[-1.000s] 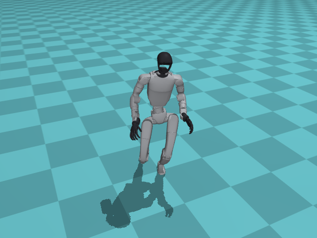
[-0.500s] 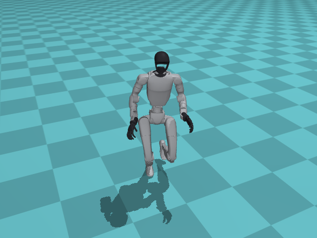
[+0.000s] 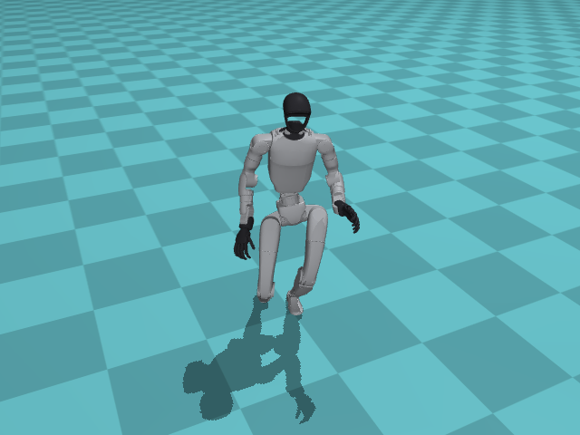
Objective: Run
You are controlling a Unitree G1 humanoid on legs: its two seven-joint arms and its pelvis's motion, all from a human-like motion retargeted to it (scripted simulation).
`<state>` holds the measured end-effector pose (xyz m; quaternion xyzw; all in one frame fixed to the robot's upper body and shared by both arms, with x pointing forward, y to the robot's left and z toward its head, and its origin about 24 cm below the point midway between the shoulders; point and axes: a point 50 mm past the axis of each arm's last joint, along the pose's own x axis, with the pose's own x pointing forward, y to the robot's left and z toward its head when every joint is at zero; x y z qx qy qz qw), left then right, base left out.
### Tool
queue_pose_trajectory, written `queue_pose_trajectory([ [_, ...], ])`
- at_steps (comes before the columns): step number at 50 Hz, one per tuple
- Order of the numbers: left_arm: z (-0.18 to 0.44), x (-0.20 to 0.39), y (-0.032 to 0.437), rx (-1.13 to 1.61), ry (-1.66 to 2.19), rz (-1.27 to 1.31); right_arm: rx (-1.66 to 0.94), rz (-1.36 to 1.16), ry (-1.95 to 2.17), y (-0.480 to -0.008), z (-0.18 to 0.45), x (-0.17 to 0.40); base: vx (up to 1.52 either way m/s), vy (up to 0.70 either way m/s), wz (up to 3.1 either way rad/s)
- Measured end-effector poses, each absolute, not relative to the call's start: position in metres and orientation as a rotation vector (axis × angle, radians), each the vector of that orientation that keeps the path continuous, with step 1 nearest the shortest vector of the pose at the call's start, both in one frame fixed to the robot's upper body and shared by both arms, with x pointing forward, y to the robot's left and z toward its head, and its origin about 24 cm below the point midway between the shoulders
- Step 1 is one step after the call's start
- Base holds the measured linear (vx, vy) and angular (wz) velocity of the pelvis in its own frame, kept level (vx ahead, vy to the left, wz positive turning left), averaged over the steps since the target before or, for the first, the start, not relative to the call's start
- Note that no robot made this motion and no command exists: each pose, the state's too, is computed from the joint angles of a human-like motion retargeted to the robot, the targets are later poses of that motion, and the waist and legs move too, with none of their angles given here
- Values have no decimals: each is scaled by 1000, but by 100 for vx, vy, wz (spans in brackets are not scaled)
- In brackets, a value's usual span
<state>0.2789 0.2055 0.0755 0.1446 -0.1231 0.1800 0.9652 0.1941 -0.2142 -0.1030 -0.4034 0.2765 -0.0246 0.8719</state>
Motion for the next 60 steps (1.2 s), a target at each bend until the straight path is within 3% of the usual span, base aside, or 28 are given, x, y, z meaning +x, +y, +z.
queue_pose_trajectory([
  [5,152,305,207,270,-548,422,-872,30,858,-229,-140,112,2,-1,14],
  [11,180,303,201,275,-701,414,-859,1,896,-238,-140,90,1,-6,-12],
  [17,101,288,195,259,-385,330,-824,-80,585,-224,-106,171,-4,-7,-3],
  [23,7,243,197,239,44,238,-806,-238,4,-213,14,293,-3,-3,-29],
  [28,-19,199,214,236,174,260,-748,-344,-341,-210,100,324,1,2,-9],
  [32,-22,181,223,230,197,300,-720,-379,-434,-211,121,325,2,6,23],
  [35,-17,181,224,213,172,334,-705,-378,-379,-212,106,318,0,2,7],
  [40,8,210,220,196,36,394,-739,-286,-27,-212,18,285,0,0,0],
  [47,95,285,209,221,-324,421,-881,-46,665,-221,-117,168,1,2,23],
  [53,159,305,201,228,-596,411,-895,18,946,-241,-145,89,1,-1,2],
  [57,156,304,198,217,-603,406,-880,10,970,-242,-147,79,1,-6,-5],
  [60,124,298,197,198,-479,388,-850,-22,890,-236,-141,105,-2,-8,5],
])
